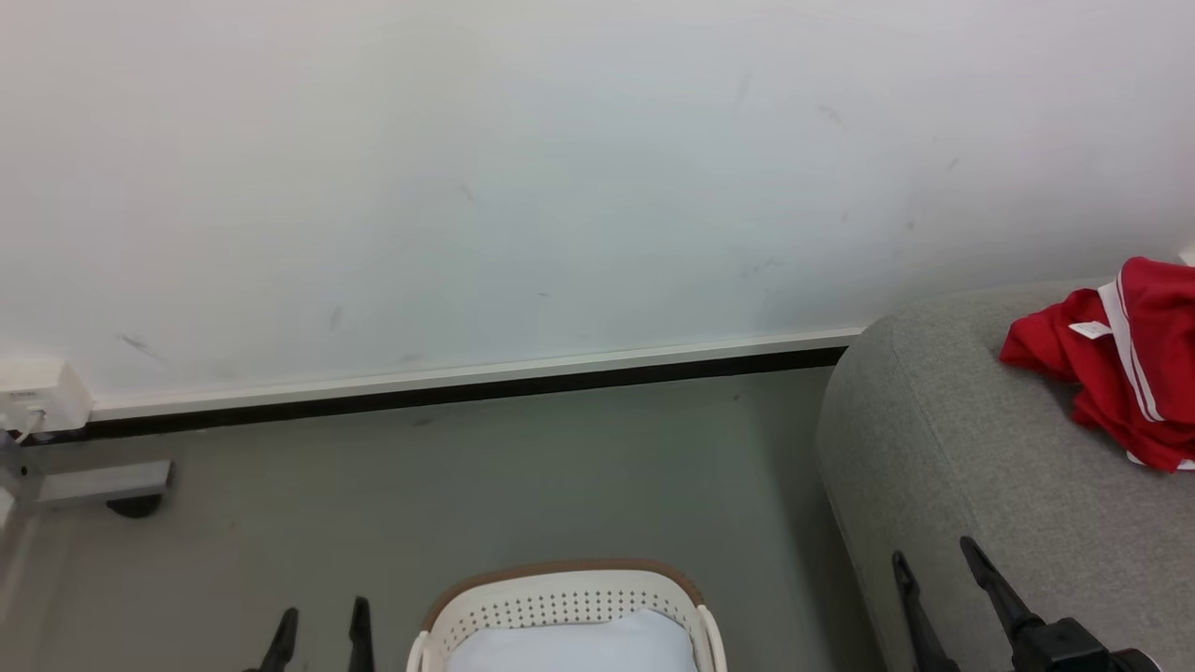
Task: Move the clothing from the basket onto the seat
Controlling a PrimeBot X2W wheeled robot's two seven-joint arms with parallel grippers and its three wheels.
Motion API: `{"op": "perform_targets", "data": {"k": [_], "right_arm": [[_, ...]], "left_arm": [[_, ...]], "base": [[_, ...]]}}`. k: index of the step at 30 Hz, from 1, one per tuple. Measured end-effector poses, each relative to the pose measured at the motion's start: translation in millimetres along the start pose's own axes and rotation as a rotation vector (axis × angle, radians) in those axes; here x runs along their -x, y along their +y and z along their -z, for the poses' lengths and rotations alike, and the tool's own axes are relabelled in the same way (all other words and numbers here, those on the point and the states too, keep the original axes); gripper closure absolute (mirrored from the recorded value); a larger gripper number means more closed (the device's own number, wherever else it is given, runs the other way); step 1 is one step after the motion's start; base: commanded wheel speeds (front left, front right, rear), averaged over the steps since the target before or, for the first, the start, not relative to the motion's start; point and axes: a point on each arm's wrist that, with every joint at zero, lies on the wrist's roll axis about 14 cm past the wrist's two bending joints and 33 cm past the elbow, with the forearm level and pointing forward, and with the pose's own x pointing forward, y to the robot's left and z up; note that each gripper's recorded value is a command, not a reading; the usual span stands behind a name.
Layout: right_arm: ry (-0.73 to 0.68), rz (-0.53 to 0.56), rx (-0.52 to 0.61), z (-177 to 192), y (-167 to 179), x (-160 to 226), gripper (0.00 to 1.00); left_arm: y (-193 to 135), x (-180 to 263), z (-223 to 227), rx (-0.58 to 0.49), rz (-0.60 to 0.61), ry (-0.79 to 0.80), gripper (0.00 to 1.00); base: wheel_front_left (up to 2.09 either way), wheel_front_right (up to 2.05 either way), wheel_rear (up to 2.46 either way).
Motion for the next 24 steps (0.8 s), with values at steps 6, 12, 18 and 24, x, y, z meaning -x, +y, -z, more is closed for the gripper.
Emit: {"op": "perform_targets", "data": {"k": [6, 12, 18, 24], "right_arm": [[0.016, -0.036, -0.006, 4.8, 12.3, -4.1, 0.0], [0.022, -0.051, -0.017, 6.7, 17.9, -7.7, 1.0], [0.106, -0.042, -0.029, 33.9, 17.4, 6.8, 1.0], [0.135, -0.001, -0.124, 39.9, 10.9, 8.9, 1.0]], "left_arm": [[8.7, 4.5, 4.3, 0.001, -0.028, 0.01, 0.0], [14.5, 8.0, 9.5, 0.009, -0.047, 0.024, 1.0], [16.1, 17.4, 31.1, 0.013, -0.059, 0.093, 1.0], [21.9, 19.1, 38.9, 0.108, -0.091, 0.135, 1.0]], "base": [[0.0, 0.0, 0.0], [0.0, 0.0, 0.0], [0.0, 0.0, 0.0], [0.0, 0.0, 0.0]]}}
